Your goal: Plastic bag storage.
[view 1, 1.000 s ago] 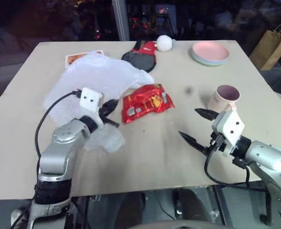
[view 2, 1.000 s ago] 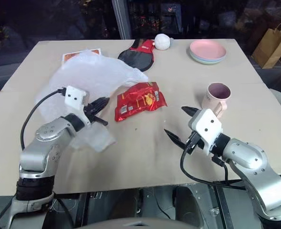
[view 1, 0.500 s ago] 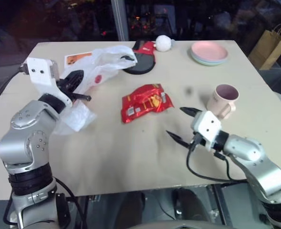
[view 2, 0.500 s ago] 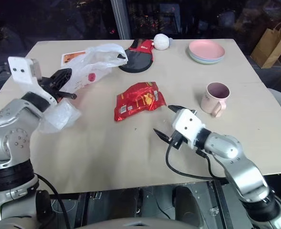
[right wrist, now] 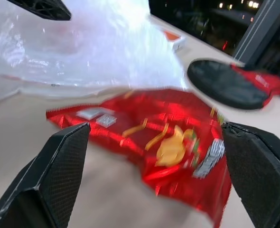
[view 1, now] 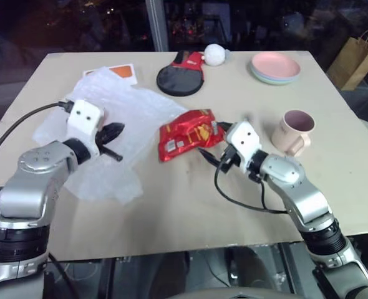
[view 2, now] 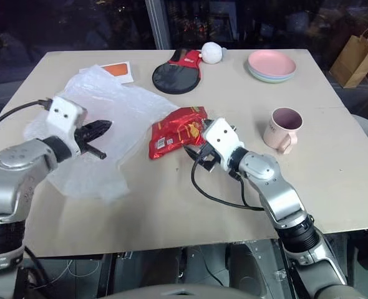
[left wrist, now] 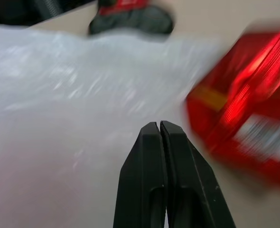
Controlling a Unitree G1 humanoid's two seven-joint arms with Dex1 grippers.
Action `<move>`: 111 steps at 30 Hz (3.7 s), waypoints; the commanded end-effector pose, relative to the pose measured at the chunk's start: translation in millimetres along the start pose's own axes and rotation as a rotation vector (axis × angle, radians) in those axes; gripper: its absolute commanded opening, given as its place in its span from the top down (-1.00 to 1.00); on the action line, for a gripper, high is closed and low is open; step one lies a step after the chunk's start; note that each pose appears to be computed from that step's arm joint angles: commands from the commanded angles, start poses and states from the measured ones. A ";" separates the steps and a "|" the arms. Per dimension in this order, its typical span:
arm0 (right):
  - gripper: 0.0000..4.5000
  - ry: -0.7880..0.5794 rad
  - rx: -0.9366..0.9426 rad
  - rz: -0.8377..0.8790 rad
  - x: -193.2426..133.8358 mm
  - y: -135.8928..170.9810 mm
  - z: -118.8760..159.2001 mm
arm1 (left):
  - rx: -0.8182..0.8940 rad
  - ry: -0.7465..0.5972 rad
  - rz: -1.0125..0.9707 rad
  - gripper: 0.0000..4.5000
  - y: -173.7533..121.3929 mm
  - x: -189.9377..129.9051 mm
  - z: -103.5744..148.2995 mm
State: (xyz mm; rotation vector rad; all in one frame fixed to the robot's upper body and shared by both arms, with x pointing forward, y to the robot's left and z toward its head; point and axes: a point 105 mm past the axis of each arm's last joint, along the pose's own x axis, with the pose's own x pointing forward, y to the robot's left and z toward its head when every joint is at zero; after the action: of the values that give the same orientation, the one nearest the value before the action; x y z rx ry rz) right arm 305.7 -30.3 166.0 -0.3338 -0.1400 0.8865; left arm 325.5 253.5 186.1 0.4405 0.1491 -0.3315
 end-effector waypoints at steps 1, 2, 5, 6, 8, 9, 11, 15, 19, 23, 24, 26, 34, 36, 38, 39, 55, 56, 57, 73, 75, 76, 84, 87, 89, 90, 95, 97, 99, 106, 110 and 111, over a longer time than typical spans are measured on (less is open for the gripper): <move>-1.00 -0.115 -0.026 0.099 -20.9 10.5 25.6 | -0.068 -0.107 -0.070 0.40 -22.9 -11.5 13.9; -1.00 -0.122 -0.020 0.126 -27.2 12.6 27.2 | -0.093 -0.111 -0.088 0.21 -29.9 -17.3 10.7; -1.00 -0.113 -0.046 0.148 -39.9 12.5 27.7 | -0.059 -0.082 -0.134 -0.44 -53.0 -37.9 -3.5; -1.00 -0.108 -0.054 0.152 -42.0 12.5 27.1 | -0.053 -0.083 -0.132 -0.67 -55.9 -41.7 -4.7; -1.00 -0.091 -0.070 0.167 -47.1 13.5 25.6 | 0.017 -0.056 -0.023 -0.96 -50.7 -52.7 -13.3; -1.00 -0.088 -0.073 0.170 -48.6 13.7 25.6 | 0.053 -0.043 0.024 -0.96 -47.9 -57.1 -16.3; -1.00 -0.082 -0.066 0.178 -50.7 14.7 26.1 | 0.103 -0.003 0.094 -0.96 -48.0 -64.8 -24.2; -1.00 -0.083 -0.054 0.183 -51.1 16.3 28.8 | 0.176 0.106 0.176 -0.96 -47.3 -66.8 -40.4; -1.00 -0.071 -0.062 0.186 -50.7 14.7 27.8 | 0.182 0.205 0.230 -0.96 -38.3 -52.8 -47.1; -1.00 -0.067 -0.070 0.179 -50.1 12.0 28.1 | 0.194 0.257 0.250 -0.96 -30.6 -38.9 -51.0; -1.00 -0.066 -0.071 0.177 -50.1 11.5 28.2 | 0.187 0.249 0.255 -0.96 -28.4 -34.3 -49.2; -1.00 -0.064 -0.073 0.173 -50.8 11.4 28.2 | 0.191 0.214 0.263 -0.96 -24.0 -24.8 -40.8; -1.00 -0.052 -0.081 0.152 -52.9 10.3 29.0 | 0.297 0.319 0.229 -0.96 -19.9 14.3 -57.9; -1.00 -0.047 -0.083 0.150 -54.8 9.5 29.6 | 0.298 0.335 0.233 -0.96 -18.4 18.9 -63.9; -1.00 -0.044 -0.084 0.150 -56.7 9.3 30.1 | 0.305 0.348 0.250 -0.96 -15.7 21.3 -68.5; -1.00 -0.044 -0.084 0.151 -57.9 9.5 30.4 | 0.307 0.353 0.258 -0.96 -14.7 22.0 -70.3; -1.00 -0.081 -0.128 0.176 -66.0 12.0 42.4 | 0.200 0.313 0.289 0.98 -21.5 48.0 -84.1; -1.00 -0.079 -0.130 0.173 -66.0 11.2 41.7 | 0.193 0.288 0.285 0.98 -22.5 47.5 -78.1; -1.00 -0.078 -0.132 0.171 -66.2 10.7 41.1 | 0.191 0.273 0.280 0.98 -23.7 46.3 -73.8; -1.00 -0.004 -0.145 0.130 -47.4 4.7 20.0 | -0.066 -0.096 0.381 0.98 22.6 13.1 21.5; -1.00 0.071 -0.129 0.062 -36.7 -5.3 4.0 | -0.062 -0.114 0.378 0.98 29.6 9.6 30.7; -1.00 0.109 -0.062 0.007 -30.5 -12.6 -5.0 | -0.055 -0.124 0.368 0.98 31.6 8.5 36.2; -1.00 0.145 0.620 -0.124 -3.1 -22.8 -20.0 | -0.045 -0.149 0.343 0.98 35.3 8.7 56.3; -1.00 0.112 0.744 -0.114 5.3 -25.8 -14.6 | -0.050 -0.145 0.318 0.98 29.3 10.7 56.7; -1.00 0.115 0.783 -0.118 10.9 -29.0 -15.3 | -0.050 -0.138 0.305 0.98 26.2 11.5 56.0; -1.00 0.128 0.793 -0.126 14.6 -31.0 -18.1 | -0.048 -0.133 0.300 0.98 25.1 11.4 55.4; -1.00 0.170 0.829 -0.148 45.0 -39.7 -32.8 | -0.039 -0.110 0.270 0.98 19.3 10.2 53.0; -1.00 0.177 0.829 -0.160 53.1 -42.8 -37.6 | -0.037 -0.106 0.265 0.98 18.0 8.9 52.5; -0.89 0.174 0.839 -0.174 57.9 -46.8 -40.4 | -0.036 -0.102 0.260 0.99 16.7 7.8 51.9; 0.47 0.069 0.887 -0.188 59.9 -61.2 -32.4 | -0.054 -0.097 0.166 1.00 2.6 6.2 51.8; 0.98 -0.051 0.955 -0.181 40.8 -74.8 -15.2 | -0.103 -0.112 0.089 1.00 -11.2 12.3 56.3; 0.98 -0.067 0.961 -0.185 32.6 -78.0 -12.4 | -0.116 -0.120 0.067 1.00 -16.0 14.5 59.0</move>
State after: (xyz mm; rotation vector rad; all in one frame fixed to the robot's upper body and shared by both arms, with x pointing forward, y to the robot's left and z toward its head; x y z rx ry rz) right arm 392.3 -40.4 155.1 0.5591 0.2865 0.6666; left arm 341.4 224.4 211.8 0.3088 0.1022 -0.2320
